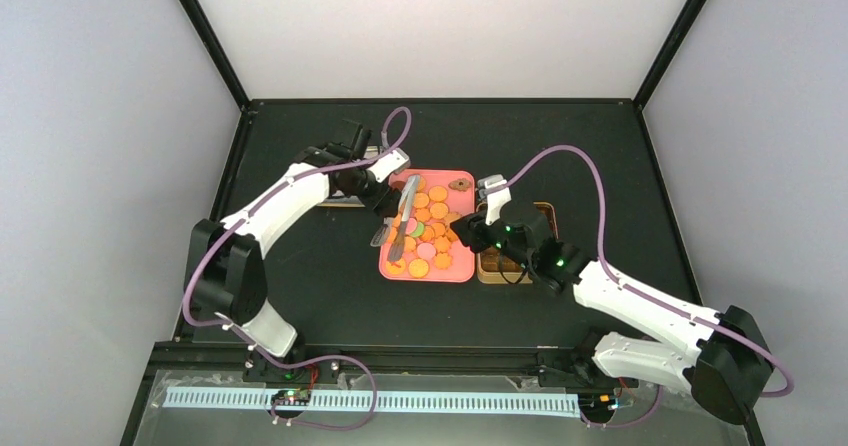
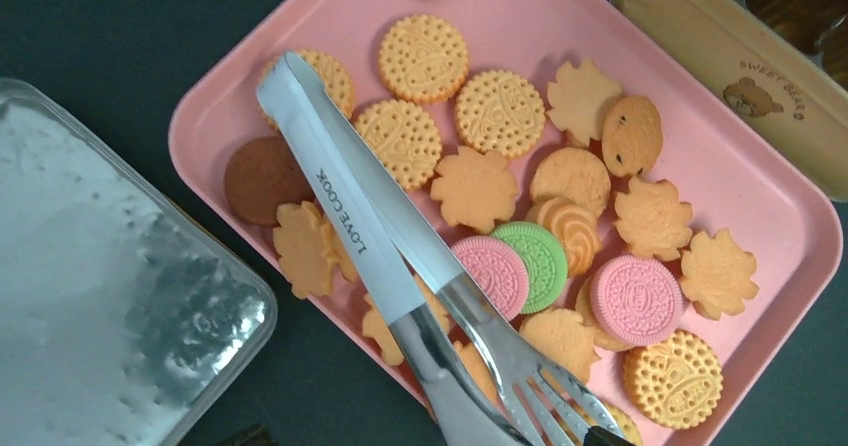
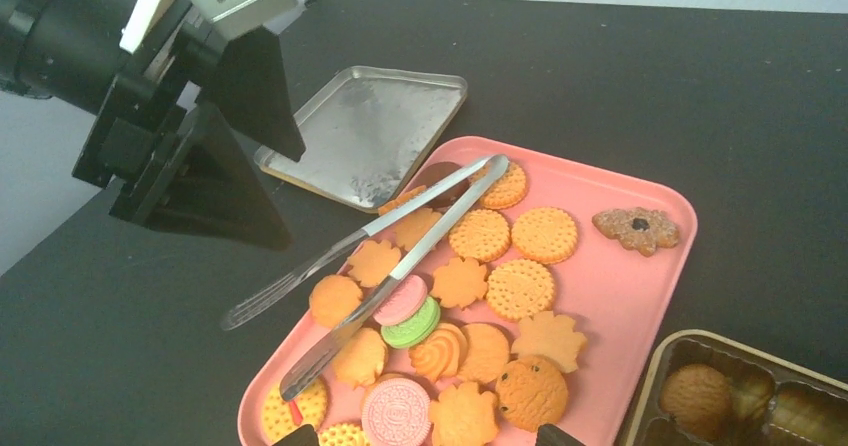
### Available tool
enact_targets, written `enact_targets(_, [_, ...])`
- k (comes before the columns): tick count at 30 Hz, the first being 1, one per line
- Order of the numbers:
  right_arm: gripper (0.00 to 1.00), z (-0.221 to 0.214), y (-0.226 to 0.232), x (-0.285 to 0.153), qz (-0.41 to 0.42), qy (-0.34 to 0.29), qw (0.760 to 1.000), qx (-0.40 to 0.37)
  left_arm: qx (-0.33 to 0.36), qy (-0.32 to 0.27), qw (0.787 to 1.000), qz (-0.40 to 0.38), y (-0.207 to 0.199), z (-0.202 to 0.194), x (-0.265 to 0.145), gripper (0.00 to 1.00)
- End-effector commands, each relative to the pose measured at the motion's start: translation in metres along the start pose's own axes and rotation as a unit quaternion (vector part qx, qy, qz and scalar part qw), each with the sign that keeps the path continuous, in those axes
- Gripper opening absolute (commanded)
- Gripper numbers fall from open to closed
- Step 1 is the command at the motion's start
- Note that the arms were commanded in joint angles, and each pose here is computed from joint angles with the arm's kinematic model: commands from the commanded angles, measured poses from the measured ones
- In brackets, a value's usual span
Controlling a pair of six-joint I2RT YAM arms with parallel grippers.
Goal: Pack the cookies
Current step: Pick up the clamp from the plate.
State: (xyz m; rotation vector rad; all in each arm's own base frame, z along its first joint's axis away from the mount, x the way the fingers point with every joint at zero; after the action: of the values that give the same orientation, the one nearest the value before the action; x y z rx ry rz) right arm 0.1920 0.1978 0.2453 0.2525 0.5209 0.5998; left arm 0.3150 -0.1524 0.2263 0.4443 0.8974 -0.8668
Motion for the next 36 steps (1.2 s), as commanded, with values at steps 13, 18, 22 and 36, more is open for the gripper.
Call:
enact_targets(13, [0.55,0.017,0.008,-0.01,-0.01,0.006,1.0,0.026,-0.119,0.059,0.986,-0.096,0.003,-0.026,0.008,0.77])
enact_targets(18, [0.55,0.019,0.01,-0.013,-0.001,0.007,0.999,0.032,-0.183,0.036,0.965,-0.182,0.017,-0.041,0.008,0.86])
enact_targets(22, [0.55,0.02,0.012,-0.014,0.013,0.011,0.999,0.036,-0.216,0.041,0.947,-0.236,0.017,-0.054,0.023,0.88])
enact_targets(36, [0.55,0.021,0.021,-0.016,0.069,0.024,0.995,0.061,-0.248,0.016,0.896,-0.369,0.007,-0.076,0.045,0.71])
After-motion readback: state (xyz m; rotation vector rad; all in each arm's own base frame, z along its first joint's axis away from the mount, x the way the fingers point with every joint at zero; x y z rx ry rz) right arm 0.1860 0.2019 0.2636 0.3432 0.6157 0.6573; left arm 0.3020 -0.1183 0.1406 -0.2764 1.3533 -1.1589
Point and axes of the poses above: each gripper's point midway between its finger pads, its own x axis out along the fingers, its own y axis along the line the jaws close on, z = x × y, the point moved 10 cm from there along -x, back along the fingers, and after that the axes turned 6 degrees about x, right-handed, at the moved point
